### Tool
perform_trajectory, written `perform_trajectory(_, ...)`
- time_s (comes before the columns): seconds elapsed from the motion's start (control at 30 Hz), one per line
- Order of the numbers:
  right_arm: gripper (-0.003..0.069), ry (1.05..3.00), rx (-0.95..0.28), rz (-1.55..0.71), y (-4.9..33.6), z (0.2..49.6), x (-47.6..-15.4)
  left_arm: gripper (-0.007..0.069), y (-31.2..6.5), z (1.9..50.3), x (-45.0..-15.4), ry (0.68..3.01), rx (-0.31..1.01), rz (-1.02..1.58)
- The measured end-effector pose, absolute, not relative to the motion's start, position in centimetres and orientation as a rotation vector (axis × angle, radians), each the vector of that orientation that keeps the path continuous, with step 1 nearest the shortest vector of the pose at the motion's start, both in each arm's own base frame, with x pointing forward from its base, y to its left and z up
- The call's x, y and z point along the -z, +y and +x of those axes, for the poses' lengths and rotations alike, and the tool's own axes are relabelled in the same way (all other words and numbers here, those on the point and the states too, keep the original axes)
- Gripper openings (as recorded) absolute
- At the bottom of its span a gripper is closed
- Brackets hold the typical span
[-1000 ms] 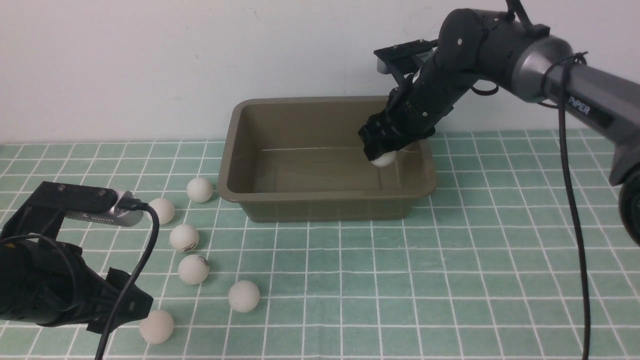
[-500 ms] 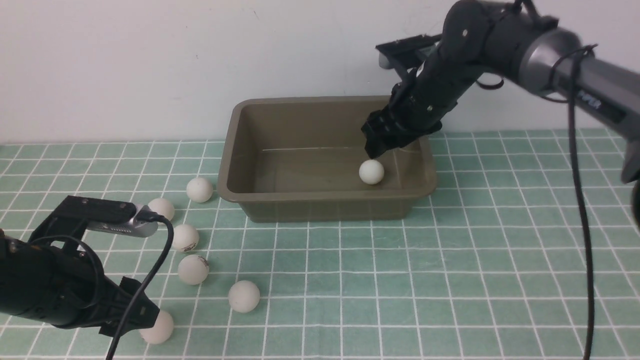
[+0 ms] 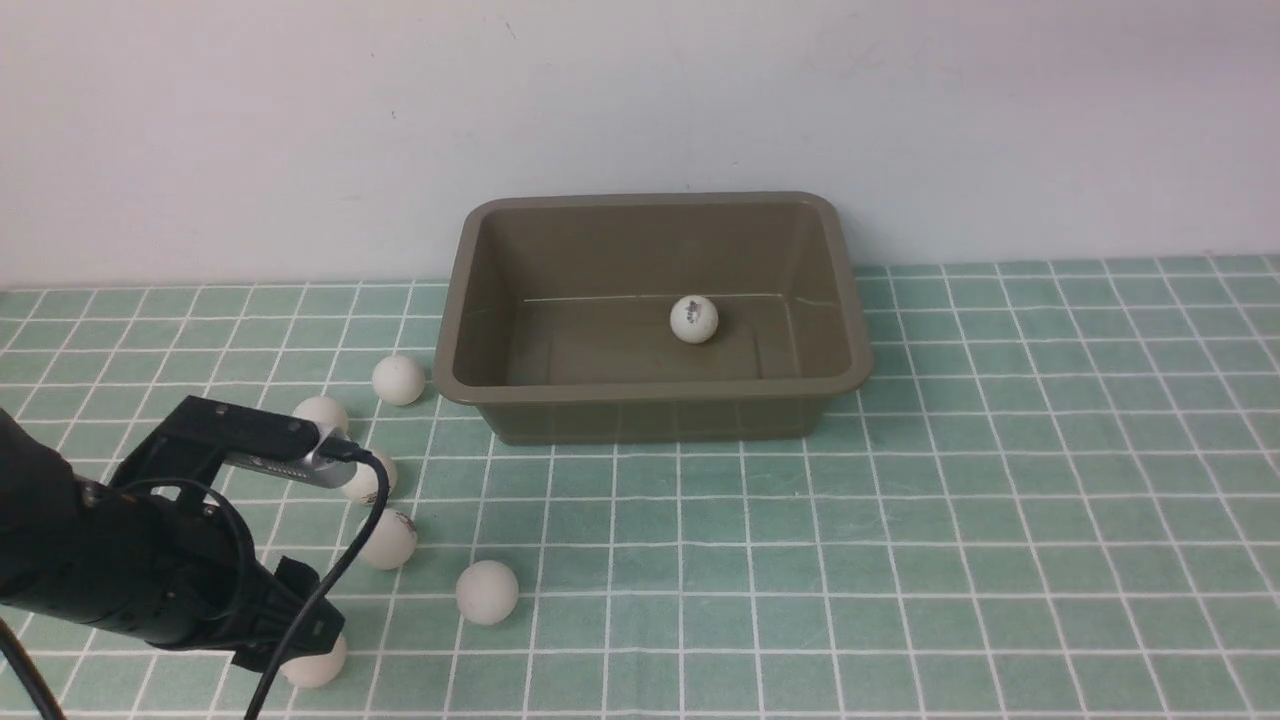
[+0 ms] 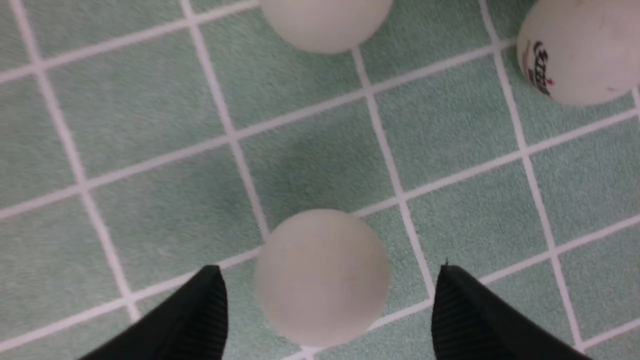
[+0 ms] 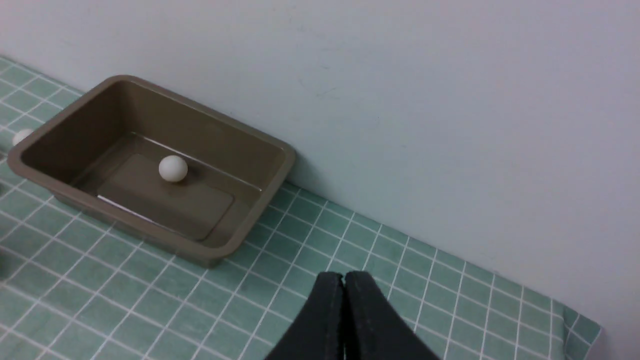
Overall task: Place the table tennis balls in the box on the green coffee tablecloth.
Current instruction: 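Reach for and grasp a ping pong ball on the table beside the basket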
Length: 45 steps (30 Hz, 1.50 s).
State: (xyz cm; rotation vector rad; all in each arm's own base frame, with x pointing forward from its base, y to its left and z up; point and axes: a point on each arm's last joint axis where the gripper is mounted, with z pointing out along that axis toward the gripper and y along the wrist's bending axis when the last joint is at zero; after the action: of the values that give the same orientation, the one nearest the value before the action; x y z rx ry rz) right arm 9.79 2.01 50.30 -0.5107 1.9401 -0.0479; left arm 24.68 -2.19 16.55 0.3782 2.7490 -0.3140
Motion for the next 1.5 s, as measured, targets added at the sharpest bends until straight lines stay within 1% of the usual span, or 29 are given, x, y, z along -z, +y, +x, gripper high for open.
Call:
perform_trajectory(0.13, -0.0015, 1.954, 0.077, -0.503, 1.4, 6.4, -47.1, 0.0492, -3.0, 24.8, -15.5, 2.779, 0.327, 0.418)
perform_trajectory(0.23, -0.0015, 1.975, 0.072, -0.495, 1.1, 4.8, -44.8, 0.0488, -3.2, 25.0, -14.9, 2.789, 0.321, 0.426)
perform_trajectory(0.33, -0.0015, 2.013, 0.059, -0.475, 0.9, 3.5, -42.5, 0.0435, -3.3, 25.1, -14.3, 2.814, 0.328, 0.418)
perform_trajectory(0.4, -0.0015, 2.037, 0.060, -0.475, 0.8, 2.4, -40.9, 0.0362, -3.3, 25.2, -14.1, 2.818, 0.325, 0.401)
perform_trajectory(0.5, -0.0015, 2.036, 0.060, -0.474, 0.7, 1.5, -39.6, 0.0352, -3.3, 25.7, -14.4, 2.794, 0.311, 0.394)
perform_trajectory(0.63, -0.0015, 2.033, 0.083, -0.456, 0.4, 0.9, -39.1, 0.0352, -3.4, 26.3, -15.1, 2.785, 0.329, 0.414)
perform_trajectory(0.73, -0.0015, 2.043, 0.107, -0.417, 0.1, 0.9, -39.0, 0.0352, -3.9, 26.5, -16.6, 2.876, 0.435, 0.484)
perform_trajectory(0.8, -0.0015, 2.047, 0.123, -0.394, -0.1, 1.0, -39.0, 0.0352, -4.1, 26.7, -17.8, 2.933, 0.481, 0.513)
perform_trajectory(0.83, -0.0015, 2.050, 0.134, -0.380, -0.2, 1.0, -39.0, 0.0352, -4.2, 26.8, -19.0, 2.998, 0.533, 0.539)
perform_trajectory(0.9, -0.0015, 2.053, 0.147, -0.365, -0.4, 1.0, -39.0, 0.0352, -4.3, 27.4, -21.0, 3.037, 0.562, 0.554)
perform_trajectory(0.97, -0.0015, 2.055, 0.168, -0.347, -0.6, 1.0, -39.0, 0.0352, -4.4, 28.6, -23.2, 3.004, 0.553, 0.550)
perform_trajectory(1.0, -0.0015, 2.056, 0.176, -0.343, -0.7, 1.0, -39.1, 0.0352, -4.5, 29.9, -25.2, 2.927, 0.528, 0.541)
perform_trajectory(1.07, -0.0015, 2.053, 0.188, -0.334, -0.8, 0.9, -39.1, 0.0352, -4.9, 31.6, -27.4, 2.804, 0.487, 0.532)
perform_trajectory(1.17, -0.0015, 2.030, 0.199, -0.318, -1.0, 0.2, -38.9, 0.0352, -6.0, 33.3, -29.3, 2.640, 0.425, 0.540)
perform_trajectory(1.23, -0.0015, 2.021, 0.198, -0.312, -1.0, -0.3, -38.3, 0.0352, -7.9, 34.4, -30.1, 2.528, 0.394, 0.566)
perform_trajectory(1.33, -0.0015, 2.021, 0.194, -0.306, -1.1, -1.2, -35.9, 0.0352, -11.1, 36.0, -29.1, 2.433, 0.381, 0.612)
perform_trajectory(1.4, -0.0015, 2.019, 0.179, -0.300, -1.1, -1.5, -34.6, 0.0352, -12.1, 36.7, -28.1, 2.425, 0.381, 0.626)
perform_trajectory(1.43, -0.0015, 2.022, 0.152, -0.294, -1.0, -1.6, -33.8, 0.0352, -12.7, 37.3, -27.5, 2.420, 0.379, 0.630)
perform_trajectory(1.5, -0.0015, 2.020, 0.112, -0.288, -0.7, -1.7, -33.3, 0.0352, -13.7, 39.0, -25.7, 2.436, 0.381, 0.642)
